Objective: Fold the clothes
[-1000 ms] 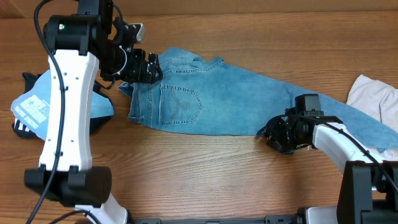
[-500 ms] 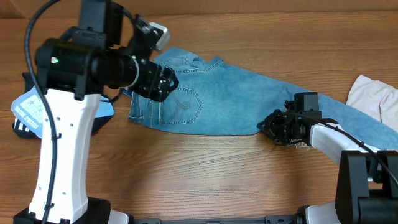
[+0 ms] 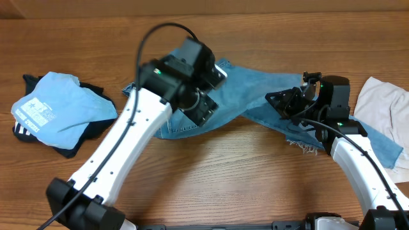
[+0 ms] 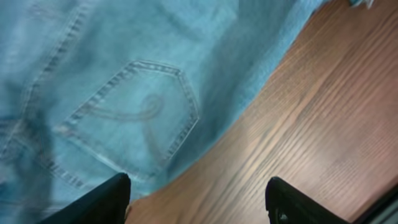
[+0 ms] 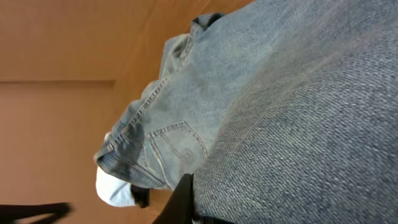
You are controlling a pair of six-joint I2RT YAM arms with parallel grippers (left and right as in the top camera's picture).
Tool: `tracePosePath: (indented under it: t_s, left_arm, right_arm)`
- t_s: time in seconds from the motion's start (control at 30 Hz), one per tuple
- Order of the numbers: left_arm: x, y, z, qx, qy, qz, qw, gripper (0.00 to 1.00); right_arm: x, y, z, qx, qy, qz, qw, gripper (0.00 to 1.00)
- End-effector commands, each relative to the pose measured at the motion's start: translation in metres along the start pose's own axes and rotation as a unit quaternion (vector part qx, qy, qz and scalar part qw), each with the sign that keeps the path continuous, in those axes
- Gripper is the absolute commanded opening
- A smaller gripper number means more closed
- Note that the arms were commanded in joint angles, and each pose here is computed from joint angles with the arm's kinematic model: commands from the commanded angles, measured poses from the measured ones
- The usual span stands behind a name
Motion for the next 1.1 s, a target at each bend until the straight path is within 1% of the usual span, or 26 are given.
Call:
tracePosePath:
  t_s: [0.0,0.07,0.13,0.2,0.3,0.33,0.37,0.43,0.47,0.63,0.7,0.77,0.87,0.93,0.97,1.03,1.07]
  left_arm:
    - [0.040,-0.021,-0.011,-0.013,0.026,-0.011,1.000,0.70]
    - [0.054,-0.028,-0.015,-0.020,0.035,0.003,0.999,0.71]
    - [0.073,-0.032,-0.026,-0.010,0.056,0.044,0.997,0.72]
    - [0.087,-0.036,-0.037,-0.004,0.073,0.051,0.996,0.72]
    - [0.104,-0.032,-0.053,-0.033,0.092,0.099,0.990,0.72]
    - [0.108,-0.029,-0.059,-0.053,0.100,0.124,0.986,0.72]
    - [0.114,-0.029,-0.065,-0.061,0.106,0.132,0.984,0.72]
    - [0.123,-0.023,-0.076,-0.095,0.107,0.165,0.976,0.72]
    - [0.127,-0.022,-0.078,-0.104,0.102,0.170,0.975,0.72]
    - [0.149,-0.023,-0.100,-0.111,0.106,0.176,0.972,0.67]
    - [0.154,-0.022,-0.109,-0.135,0.106,0.198,0.965,0.64]
    - [0.157,-0.017,-0.110,-0.157,0.092,0.208,0.961,0.61]
    - [0.157,0.000,-0.109,-0.198,0.068,0.218,0.953,0.49]
    - [0.156,0.011,-0.113,-0.217,0.069,0.223,0.948,0.40]
    - [0.155,0.018,-0.116,-0.228,0.072,0.226,0.944,0.34]
    - [0.152,0.027,-0.122,-0.242,0.083,0.230,0.939,0.26]
    - [0.150,0.030,-0.124,-0.247,0.088,0.231,0.937,0.24]
  right_arm:
    - [-0.004,0.012,0.006,0.000,-0.017,0.013,1.000,0.04]
    - [-0.004,0.012,0.006,0.000,-0.017,0.013,1.000,0.04]
    - [-0.004,0.014,0.007,-0.003,-0.020,0.017,1.000,0.04]
    - [-0.005,0.015,0.007,0.000,-0.020,0.022,1.000,0.04]
    - [-0.005,0.021,0.009,-0.001,-0.019,0.042,0.999,0.04]
    - [-0.005,0.023,0.009,0.004,-0.018,0.048,0.999,0.04]
    - [-0.006,0.026,0.010,-0.002,-0.018,0.058,0.998,0.04]
    - [-0.006,0.027,0.011,-0.003,-0.018,0.060,0.998,0.04]
    - [-0.006,0.028,0.011,-0.003,-0.017,0.060,0.998,0.04]
    - [-0.008,0.033,0.011,-0.008,-0.012,0.070,0.997,0.04]
    - [-0.008,0.034,0.011,-0.011,-0.008,0.075,0.997,0.04]
    - [-0.008,0.034,0.011,-0.011,-0.007,0.076,0.997,0.04]
    - [-0.008,0.035,0.010,-0.012,-0.003,0.078,0.997,0.04]
    - [-0.008,0.035,0.009,-0.012,0.000,0.080,0.997,0.04]
    - [-0.008,0.035,0.009,-0.012,0.001,0.080,0.997,0.04]
    - [-0.008,0.035,0.009,-0.018,0.000,0.081,0.997,0.04]
    - [-0.008,0.035,0.010,-0.018,0.001,0.081,0.997,0.04]
Point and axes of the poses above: each gripper's point midway between its finger pads, its own x axis out along the fingers, its own y axis along the line the jaws close on, z = x × y, the point moved 9 cm from there along -x, back along the fingers, and after that the axes turned 7 degrees about x, right-handed, at the moved point
